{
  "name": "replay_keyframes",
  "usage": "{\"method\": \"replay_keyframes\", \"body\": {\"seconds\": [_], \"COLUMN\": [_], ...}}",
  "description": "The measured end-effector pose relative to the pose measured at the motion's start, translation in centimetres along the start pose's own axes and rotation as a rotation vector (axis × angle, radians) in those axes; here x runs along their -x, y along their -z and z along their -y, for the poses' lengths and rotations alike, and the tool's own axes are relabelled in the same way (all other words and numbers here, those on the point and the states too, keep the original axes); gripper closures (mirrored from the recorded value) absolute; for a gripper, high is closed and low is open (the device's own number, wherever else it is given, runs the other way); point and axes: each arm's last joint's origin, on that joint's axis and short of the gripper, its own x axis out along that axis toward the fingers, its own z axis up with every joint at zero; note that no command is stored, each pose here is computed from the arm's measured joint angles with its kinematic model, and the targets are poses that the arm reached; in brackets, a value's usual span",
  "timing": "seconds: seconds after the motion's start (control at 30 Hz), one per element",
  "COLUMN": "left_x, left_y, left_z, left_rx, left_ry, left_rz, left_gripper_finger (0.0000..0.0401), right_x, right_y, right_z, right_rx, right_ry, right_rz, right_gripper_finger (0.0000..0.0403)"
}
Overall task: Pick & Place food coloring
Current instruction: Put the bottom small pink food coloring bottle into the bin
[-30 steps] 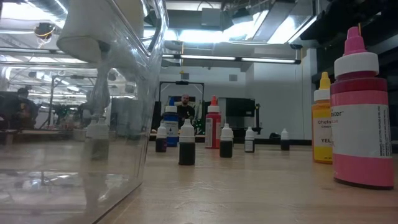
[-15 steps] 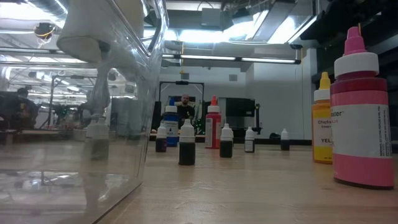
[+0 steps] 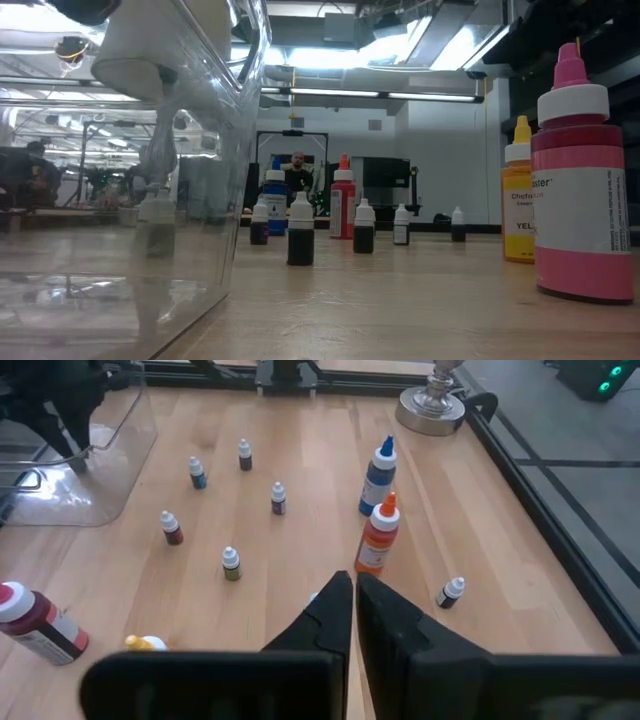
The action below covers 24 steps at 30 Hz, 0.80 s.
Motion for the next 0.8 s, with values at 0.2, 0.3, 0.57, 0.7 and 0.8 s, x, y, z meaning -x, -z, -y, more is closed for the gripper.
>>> {"method": "replay_keyframes", "body": {"seconds": [0.2, 0.3, 0.57, 0.7, 0.8], "left_x": [-0.44, -0.74, -1.04, -1.04, -1.04], "left_y": [0.14, 0.21, 0.24, 0.19, 0.19], "left_z": [-0.08, -0.03, 0.3, 0.32, 0.31], "left_rx": [-0.009, -0.01, -0.028, -0.027, -0.027], "left_ry": [-0.016, -0.018, 0.008, 0.008, 0.007], "left_rz": [0.003, 0.004, 0.0, 0.001, 0.0], "left_gripper_finger": [0.0332, 0.0331, 0.0327, 0.0312, 0.0294], "right_x": [0.01, 0.01, 0.0, 0.01, 0.01], "right_y": [0.0, 0.0, 0.0, 0.0, 0.0], "right_z": [0.0, 0.0, 0.01, 0.01, 0.0], "right_rx": [-0.011, -0.012, -0.012, -0.011, -0.011], "right_ry": [0.0, 0.0, 0.001, 0.001, 0.0], "right_rz": [0.0, 0.0, 0.0, 0.0, 0.0], "right_gripper_finger": [0.038, 0.038, 0.038, 0.038, 0.038]}}
